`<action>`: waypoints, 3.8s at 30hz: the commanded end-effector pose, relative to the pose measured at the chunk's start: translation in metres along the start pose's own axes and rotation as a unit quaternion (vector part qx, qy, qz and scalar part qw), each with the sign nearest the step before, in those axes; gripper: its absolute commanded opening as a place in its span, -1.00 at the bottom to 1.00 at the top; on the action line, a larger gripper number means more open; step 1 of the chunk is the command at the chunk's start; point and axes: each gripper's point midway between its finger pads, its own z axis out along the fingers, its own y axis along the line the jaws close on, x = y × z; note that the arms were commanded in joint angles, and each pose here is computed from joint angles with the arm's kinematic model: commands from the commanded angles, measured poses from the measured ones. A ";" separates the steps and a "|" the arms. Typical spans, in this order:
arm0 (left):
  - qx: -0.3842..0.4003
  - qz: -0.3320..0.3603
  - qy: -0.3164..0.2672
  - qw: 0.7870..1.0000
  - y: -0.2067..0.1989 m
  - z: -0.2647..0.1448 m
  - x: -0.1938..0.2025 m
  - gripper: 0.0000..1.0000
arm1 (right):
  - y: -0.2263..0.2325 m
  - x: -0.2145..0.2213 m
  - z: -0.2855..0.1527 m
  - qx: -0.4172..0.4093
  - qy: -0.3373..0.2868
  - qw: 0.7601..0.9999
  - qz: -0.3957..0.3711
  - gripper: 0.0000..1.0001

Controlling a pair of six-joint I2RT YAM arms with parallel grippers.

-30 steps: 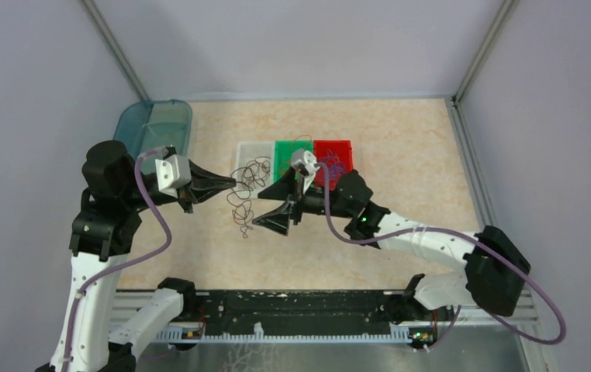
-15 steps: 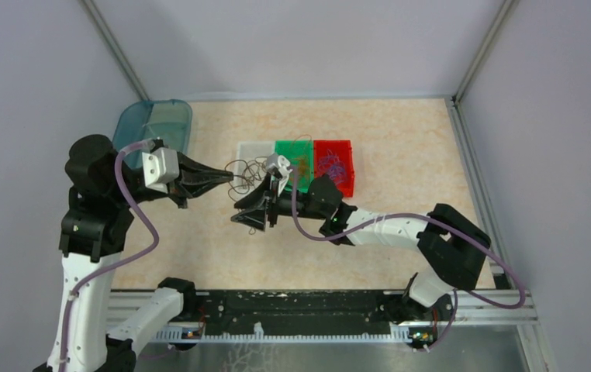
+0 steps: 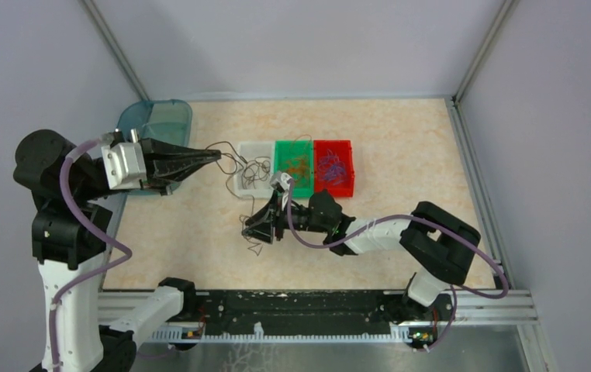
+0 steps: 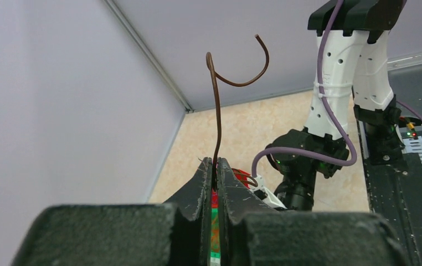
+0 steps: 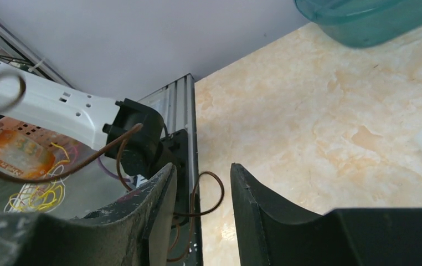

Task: Untangle the cables

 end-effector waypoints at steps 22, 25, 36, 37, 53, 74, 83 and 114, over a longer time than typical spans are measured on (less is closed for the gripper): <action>-0.121 0.145 -0.012 0.982 0.072 -0.001 -0.042 -0.88 | -0.025 0.033 -0.037 0.093 0.031 0.995 -0.022 -0.03; -0.136 0.154 0.008 0.979 0.081 -0.001 -0.025 -0.88 | -0.023 0.004 -0.046 0.104 -0.020 0.994 0.002 0.15; -0.134 0.085 0.060 0.986 0.086 0.007 0.057 -0.89 | 0.019 -0.169 -0.064 0.056 -0.182 0.982 -0.004 0.34; -0.134 0.081 0.064 0.986 0.086 0.008 0.061 -0.89 | 0.012 -0.168 -0.066 0.081 -0.173 0.982 -0.008 0.34; -0.148 0.056 0.130 0.979 0.120 0.020 0.143 -0.91 | -0.035 -0.146 -0.147 0.294 -0.158 0.939 -0.083 0.32; -0.172 -0.014 0.228 0.958 0.147 0.029 0.288 -0.90 | -0.068 -0.103 -0.222 0.438 -0.138 0.885 -0.070 0.35; -0.158 -0.128 0.358 0.911 0.095 -0.002 0.407 -0.79 | -0.077 -0.104 -0.262 0.510 -0.149 0.845 -0.068 0.43; -0.284 -0.196 0.286 0.894 0.123 -0.032 0.341 1.00 | -0.150 -0.094 -0.409 0.746 -0.207 0.628 -0.078 0.98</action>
